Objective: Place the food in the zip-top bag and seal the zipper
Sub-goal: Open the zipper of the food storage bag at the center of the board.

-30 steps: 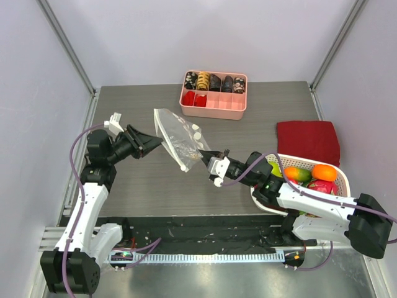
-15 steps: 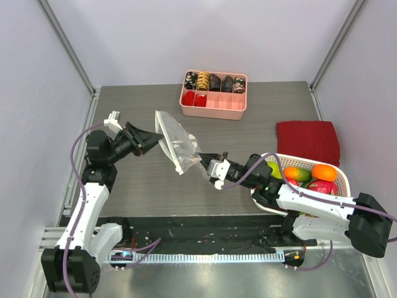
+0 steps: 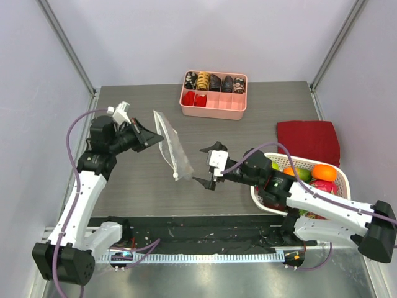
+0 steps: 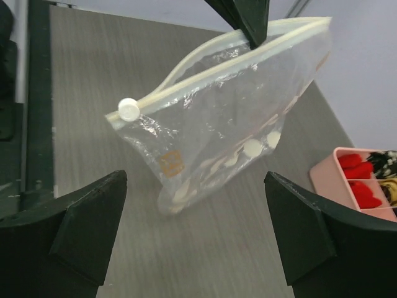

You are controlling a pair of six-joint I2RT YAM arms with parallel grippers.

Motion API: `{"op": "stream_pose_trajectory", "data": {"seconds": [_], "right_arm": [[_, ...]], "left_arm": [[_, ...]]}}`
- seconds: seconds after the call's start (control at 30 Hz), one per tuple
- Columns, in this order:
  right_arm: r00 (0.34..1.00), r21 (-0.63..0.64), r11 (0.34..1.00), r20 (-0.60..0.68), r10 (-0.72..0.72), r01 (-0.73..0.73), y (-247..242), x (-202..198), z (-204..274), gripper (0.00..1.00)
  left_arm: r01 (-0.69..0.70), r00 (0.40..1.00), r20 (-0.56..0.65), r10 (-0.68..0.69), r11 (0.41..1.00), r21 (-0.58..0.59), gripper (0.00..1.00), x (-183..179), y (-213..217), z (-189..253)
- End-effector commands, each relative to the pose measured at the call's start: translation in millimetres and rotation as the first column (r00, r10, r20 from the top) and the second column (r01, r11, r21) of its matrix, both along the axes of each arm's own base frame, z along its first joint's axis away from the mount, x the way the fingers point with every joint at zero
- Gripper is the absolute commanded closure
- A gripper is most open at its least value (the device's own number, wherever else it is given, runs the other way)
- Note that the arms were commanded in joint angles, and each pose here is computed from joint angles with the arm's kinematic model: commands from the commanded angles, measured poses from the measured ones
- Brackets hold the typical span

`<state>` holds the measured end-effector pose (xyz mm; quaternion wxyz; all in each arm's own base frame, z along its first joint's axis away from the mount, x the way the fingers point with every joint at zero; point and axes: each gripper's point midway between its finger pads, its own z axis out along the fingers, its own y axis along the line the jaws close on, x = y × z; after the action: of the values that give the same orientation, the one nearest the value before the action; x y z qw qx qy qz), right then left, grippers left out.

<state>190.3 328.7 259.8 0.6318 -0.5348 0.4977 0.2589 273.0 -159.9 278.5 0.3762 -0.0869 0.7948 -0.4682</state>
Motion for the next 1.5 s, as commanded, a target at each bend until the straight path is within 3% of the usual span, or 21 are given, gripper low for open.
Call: {"op": "stream_pose_trajectory", "data": {"seconds": [0.0,0.1,0.17,0.23,0.27,0.3,0.43,0.63,0.93,1.07,1.1,1.13,1.23,1.37,1.47], "right_arm": [[0.958,-0.021,0.998,-0.281,0.054,-0.062,-12.0,-36.8,13.9,0.03],[0.916,0.045,0.999,-0.402,0.012,0.007,-5.5,-31.8,33.5,0.07],[0.887,0.085,0.981,-0.447,-0.118,0.174,-4.9,-3.3,48.5,0.11],[0.794,0.087,0.941,-0.566,-0.222,0.326,-3.4,25.4,45.6,0.15],[0.756,0.086,0.927,-0.608,-0.241,0.365,-5.0,34.3,43.3,0.16],[0.679,0.104,0.906,-0.698,-0.227,0.410,-5.4,39.3,42.0,0.17],[0.475,0.067,0.820,-0.841,-0.261,0.569,-28.9,85.7,20.8,0.21],[0.269,-0.017,0.738,-0.925,-0.267,0.675,-49.3,101.2,-4.0,0.24],[0.236,0.014,0.740,-0.952,-0.196,0.672,-42.5,99.7,6.3,0.23],[0.215,-0.053,0.700,-0.933,-0.290,0.713,-53.4,109.0,-13.0,0.29],[0.225,-0.078,0.693,-0.915,-0.336,0.717,-57.2,112.2,-20.4,0.38],[0.219,-0.097,0.653,-0.897,-0.385,0.751,-66.5,118.9,-25.8,0.41],[0.221,-0.146,0.628,-0.856,-0.468,0.765,-78.9,121.3,-38.3,0.55],[0.237,-0.189,0.637,-0.820,-0.521,0.748,-88.4,116.2,-45.9,0.73],[0.268,-0.232,0.643,-0.768,-0.582,0.730,-100.8,115.0,-55.3,0.99]], "left_arm": [[0.022,1.000,-0.008,-0.020,0.954,0.299,1.00,1.6,11.3,-26.3],[0.070,0.997,0.006,-0.082,0.889,0.452,1.00,2.3,-2.3,-35.1],[0.106,0.992,0.001,-0.125,0.841,0.531,1.00,3.0,-12.7,-44.3],[0.123,0.989,0.003,-0.150,0.820,0.559,1.00,2.7,-27.1,-46.1],[0.143,0.989,-0.047,-0.141,0.820,0.554,1.00,6.4,-34.3,-58.0],[0.164,0.986,-0.061,-0.156,0.824,0.543,1.00,6.6,-44.5,-58.1],[0.228,0.968,-0.196,-0.155,0.869,0.440,1.00,15.6,-74.5,-75.6],[0.202,0.965,-0.229,-0.131,0.925,0.321,1.00,33.5,-104.7,-72.8],[0.123,0.989,-0.121,-0.085,0.926,0.357,1.00,35.8,-126.6,-42.3],[0.147,0.987,-0.111,-0.116,0.928,0.342,1.00,31.9,-142.7,-30.8],[0.151,0.986,-0.115,-0.119,0.929,0.337,1.00,30.4,-144.1,-29.8],[0.152,0.985,-0.124,-0.117,0.929,0.336,1.00,29.4,-144.4,-30.7],[0.123,0.989,-0.120,-0.084,0.920,0.371,1.00,30.7,-135.7,-31.1],[0.072,0.996,-0.078,-0.042,0.893,0.445,1.00,34.5,-110.3,-25.9],[0.035,0.998,-0.055,-0.009,0.865,0.500,1.00,38.7,-81.6,-23.2]]}}
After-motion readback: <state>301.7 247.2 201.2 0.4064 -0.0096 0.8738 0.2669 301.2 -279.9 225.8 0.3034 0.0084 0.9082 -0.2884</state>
